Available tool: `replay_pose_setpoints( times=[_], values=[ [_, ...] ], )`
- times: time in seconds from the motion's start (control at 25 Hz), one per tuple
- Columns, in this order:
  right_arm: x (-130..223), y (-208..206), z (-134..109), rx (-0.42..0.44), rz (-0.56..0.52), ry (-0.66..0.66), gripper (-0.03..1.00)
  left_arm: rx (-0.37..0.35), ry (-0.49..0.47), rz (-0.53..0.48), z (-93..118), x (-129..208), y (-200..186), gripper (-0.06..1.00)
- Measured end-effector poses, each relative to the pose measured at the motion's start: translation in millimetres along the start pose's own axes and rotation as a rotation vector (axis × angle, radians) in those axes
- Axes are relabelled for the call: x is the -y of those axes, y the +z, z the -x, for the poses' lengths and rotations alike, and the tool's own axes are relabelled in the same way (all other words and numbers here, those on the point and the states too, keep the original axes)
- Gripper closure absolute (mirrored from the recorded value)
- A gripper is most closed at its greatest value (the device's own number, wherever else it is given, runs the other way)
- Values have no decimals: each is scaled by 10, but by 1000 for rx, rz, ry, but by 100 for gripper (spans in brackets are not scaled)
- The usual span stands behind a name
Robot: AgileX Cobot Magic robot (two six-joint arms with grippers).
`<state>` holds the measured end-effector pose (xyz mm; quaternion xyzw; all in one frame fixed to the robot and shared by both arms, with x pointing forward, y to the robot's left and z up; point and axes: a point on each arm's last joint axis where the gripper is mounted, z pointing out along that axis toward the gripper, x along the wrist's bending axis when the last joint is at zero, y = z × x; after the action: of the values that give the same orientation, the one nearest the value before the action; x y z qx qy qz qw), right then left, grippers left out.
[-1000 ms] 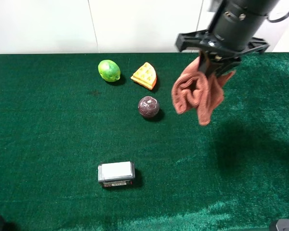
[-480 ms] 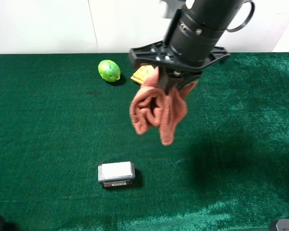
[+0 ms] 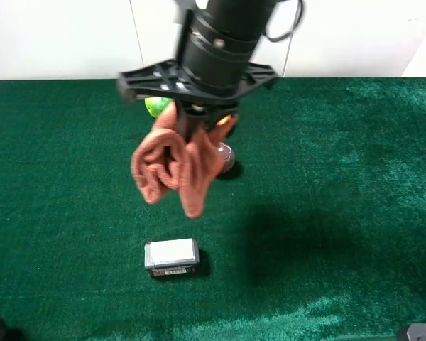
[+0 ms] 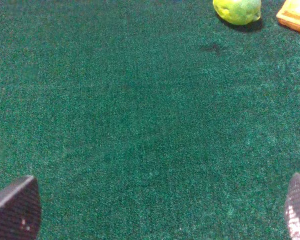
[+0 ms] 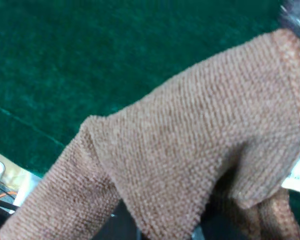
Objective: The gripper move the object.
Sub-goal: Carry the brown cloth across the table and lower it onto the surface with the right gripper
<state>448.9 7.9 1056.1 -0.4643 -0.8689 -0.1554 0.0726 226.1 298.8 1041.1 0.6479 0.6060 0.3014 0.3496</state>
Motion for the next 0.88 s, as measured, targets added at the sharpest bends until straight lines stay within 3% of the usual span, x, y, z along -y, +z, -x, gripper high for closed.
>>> replay_pose_setpoints(
  times=[0.32, 0.88],
  values=[
    [-202, 196, -424, -14, -13, -115, 89, 0, 0, 0, 0, 0, 0, -5],
    [-161, 651, -1023, -39, -39, -282, 89, 0, 0, 0, 0, 0, 0, -5]
  ],
)
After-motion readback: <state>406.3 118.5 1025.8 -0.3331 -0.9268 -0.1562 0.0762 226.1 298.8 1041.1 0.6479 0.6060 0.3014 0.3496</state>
